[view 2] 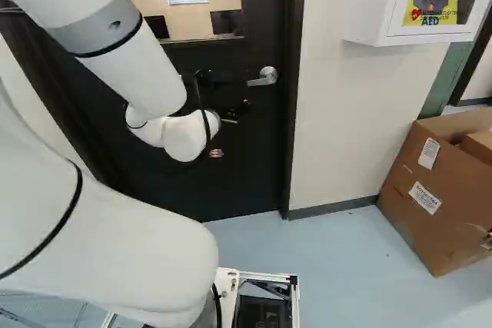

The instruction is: Open the door and move inside

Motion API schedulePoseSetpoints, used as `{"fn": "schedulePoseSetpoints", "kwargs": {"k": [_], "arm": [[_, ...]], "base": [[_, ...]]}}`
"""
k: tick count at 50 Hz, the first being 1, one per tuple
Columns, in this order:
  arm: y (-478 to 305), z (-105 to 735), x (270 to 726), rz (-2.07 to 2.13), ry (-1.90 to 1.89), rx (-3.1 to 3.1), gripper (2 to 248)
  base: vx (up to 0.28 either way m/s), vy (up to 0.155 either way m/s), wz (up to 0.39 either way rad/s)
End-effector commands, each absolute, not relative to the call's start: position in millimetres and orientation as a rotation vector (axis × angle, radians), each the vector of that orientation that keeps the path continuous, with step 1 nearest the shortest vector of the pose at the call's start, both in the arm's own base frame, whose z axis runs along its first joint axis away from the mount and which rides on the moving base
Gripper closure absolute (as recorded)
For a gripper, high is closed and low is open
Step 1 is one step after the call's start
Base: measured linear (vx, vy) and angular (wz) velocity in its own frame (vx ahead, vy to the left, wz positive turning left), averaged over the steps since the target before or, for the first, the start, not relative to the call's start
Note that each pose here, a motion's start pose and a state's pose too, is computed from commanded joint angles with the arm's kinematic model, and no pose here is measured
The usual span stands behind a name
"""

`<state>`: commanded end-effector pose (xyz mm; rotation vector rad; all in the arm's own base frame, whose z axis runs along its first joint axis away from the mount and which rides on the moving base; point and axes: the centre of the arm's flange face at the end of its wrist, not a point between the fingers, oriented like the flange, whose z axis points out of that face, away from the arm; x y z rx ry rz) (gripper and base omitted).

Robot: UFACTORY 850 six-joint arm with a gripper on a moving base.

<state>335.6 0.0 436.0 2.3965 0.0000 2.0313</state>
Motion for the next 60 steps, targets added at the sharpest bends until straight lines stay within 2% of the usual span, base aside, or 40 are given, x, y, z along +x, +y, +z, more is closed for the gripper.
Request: {"fn": "schedulePoseSetpoints", "kwargs": {"k": [60], "arm": [[0.0, 500.1, 399.6, 2.170, 0.000, 2.272, 3]], "base": [[0.000, 0.000, 0.000]]}}
